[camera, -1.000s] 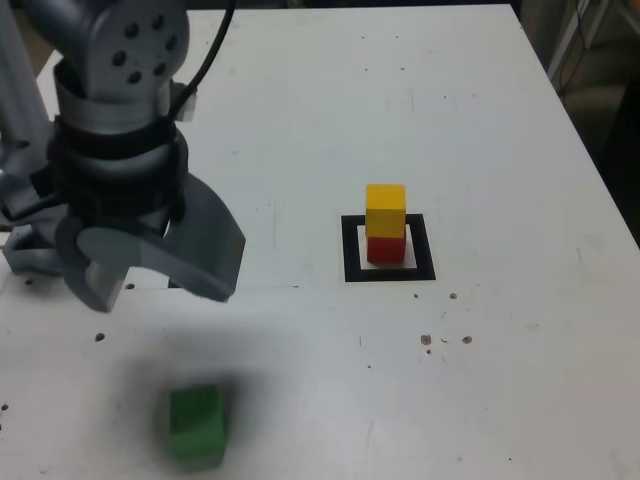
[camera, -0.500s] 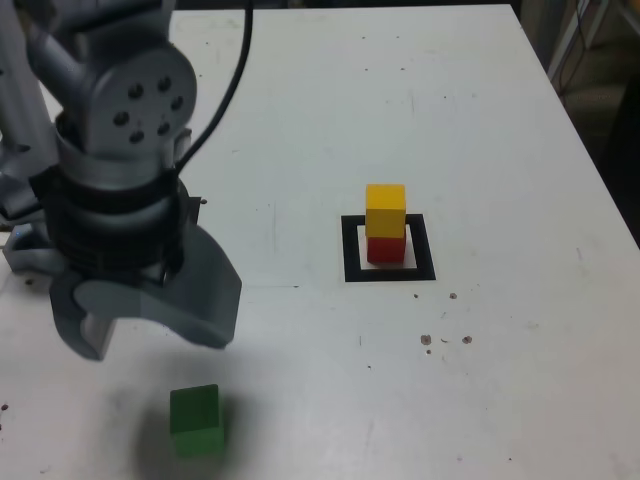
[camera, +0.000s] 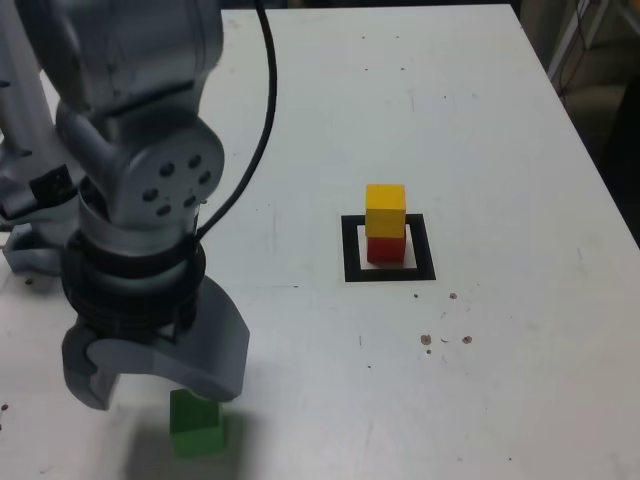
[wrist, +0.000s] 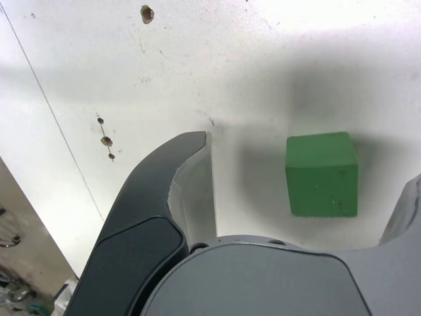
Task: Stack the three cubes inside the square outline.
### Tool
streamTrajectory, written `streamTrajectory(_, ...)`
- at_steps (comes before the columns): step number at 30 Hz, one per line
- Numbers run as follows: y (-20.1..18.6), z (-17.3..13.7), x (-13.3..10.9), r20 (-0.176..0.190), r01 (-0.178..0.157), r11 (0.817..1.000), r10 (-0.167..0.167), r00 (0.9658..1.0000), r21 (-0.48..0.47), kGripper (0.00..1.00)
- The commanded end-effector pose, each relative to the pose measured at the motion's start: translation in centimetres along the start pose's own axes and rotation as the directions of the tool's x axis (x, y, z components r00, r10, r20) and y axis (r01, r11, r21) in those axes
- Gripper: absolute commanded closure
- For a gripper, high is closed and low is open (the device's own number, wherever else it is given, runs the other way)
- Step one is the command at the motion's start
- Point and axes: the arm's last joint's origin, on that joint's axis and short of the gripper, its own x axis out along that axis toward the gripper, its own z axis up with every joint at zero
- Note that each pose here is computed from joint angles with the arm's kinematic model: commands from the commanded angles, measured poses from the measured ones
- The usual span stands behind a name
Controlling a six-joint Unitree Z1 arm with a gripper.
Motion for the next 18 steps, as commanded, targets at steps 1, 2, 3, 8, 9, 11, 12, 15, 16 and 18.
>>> streamTrajectory(1, -0.3, 0.3, 0.5, -0.005, -0.002, 1.000, 0.002, 1.0000, 0.000, 0.01)
streamTrajectory(2, -0.4, 0.4, 0.7, -0.005, -0.001, 1.000, 0.001, 1.0000, 0.001, 0.01)
streamTrajectory(3, -0.5, 0.6, 0.8, -0.005, -0.001, 1.000, 0.001, 1.0000, 0.001, 0.01)
streamTrajectory(8, -1.0, 1.3, 1.5, -0.004, 0.001, 1.000, -0.001, 1.0000, 0.004, 0.02)
streamTrajectory(9, -1.0, 1.4, 1.6, -0.004, 0.001, 1.000, -0.001, 1.0000, 0.004, 0.03)
streamTrajectory(11, -1.1, 1.6, 1.8, -0.004, 0.003, 1.000, -0.003, 1.0000, 0.005, 0.04)
streamTrajectory(12, -1.2, 1.7, 1.9, -0.004, 0.004, 1.000, -0.004, 1.0000, 0.004, 0.05)
streamTrajectory(15, -1.3, 2.0, 2.0, -0.002, 0.007, 1.000, -0.007, 1.0000, 0.002, 0.08)
streamTrajectory(16, -1.3, 2.1, 2.0, -0.001, 0.009, 1.000, -0.009, 1.0000, 0.001, 0.09)
streamTrajectory(18, -1.4, 2.2, 2.0, -0.001, 0.011, 1.000, -0.011, 0.9999, 0.000, 0.12)
